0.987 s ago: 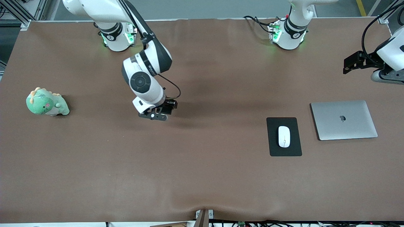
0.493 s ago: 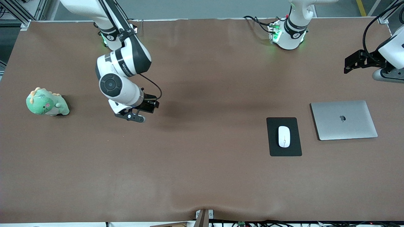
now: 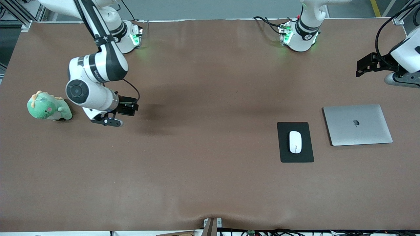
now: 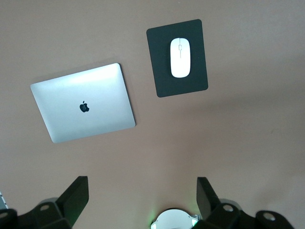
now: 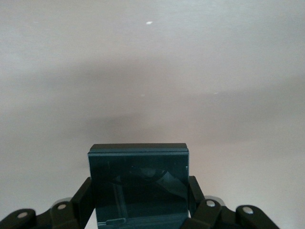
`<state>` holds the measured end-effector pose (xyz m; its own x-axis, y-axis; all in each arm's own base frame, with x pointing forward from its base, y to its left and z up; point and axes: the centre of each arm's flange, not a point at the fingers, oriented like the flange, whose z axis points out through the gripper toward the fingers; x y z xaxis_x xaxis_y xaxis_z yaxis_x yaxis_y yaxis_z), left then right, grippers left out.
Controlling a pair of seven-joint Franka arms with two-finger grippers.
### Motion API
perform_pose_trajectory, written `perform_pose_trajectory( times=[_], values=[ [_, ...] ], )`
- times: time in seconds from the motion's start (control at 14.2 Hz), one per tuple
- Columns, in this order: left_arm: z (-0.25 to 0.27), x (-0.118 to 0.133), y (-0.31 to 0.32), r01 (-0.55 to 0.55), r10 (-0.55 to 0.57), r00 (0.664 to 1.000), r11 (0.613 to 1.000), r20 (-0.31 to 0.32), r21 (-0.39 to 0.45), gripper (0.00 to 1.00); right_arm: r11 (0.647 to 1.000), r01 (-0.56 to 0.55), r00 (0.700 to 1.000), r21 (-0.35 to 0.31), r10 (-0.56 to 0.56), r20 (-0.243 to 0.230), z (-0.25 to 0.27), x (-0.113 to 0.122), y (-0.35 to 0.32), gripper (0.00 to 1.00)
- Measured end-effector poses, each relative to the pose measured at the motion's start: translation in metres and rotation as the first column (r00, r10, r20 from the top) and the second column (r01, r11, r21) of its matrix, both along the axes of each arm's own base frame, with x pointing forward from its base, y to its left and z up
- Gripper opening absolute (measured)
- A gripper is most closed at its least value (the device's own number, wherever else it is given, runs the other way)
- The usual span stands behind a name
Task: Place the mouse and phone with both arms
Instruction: 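Carry the phone with the right gripper toward the green plush toy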
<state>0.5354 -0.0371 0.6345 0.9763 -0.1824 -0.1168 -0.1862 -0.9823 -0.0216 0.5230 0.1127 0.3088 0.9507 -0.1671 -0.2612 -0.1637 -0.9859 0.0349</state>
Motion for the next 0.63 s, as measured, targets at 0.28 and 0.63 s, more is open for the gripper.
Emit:
perform_pose_trajectory(
  times=[0.28,0.63],
  values=[
    [-0.003,0.002,0.001,-0.002,0.002,1.000,1.000,-0.006,0.000,1.00,0.999,0.036,0.999,0.001,-0.036,-0.024,-0.017,-0.010,-0.044,0.79],
    [-0.005,0.003,0.005,-0.009,0.009,1.000,1.000,-0.010,0.000,1.00,0.999,0.030,0.999,0.020,-0.030,0.012,-0.048,-0.033,-0.091,0.79]
  ],
)
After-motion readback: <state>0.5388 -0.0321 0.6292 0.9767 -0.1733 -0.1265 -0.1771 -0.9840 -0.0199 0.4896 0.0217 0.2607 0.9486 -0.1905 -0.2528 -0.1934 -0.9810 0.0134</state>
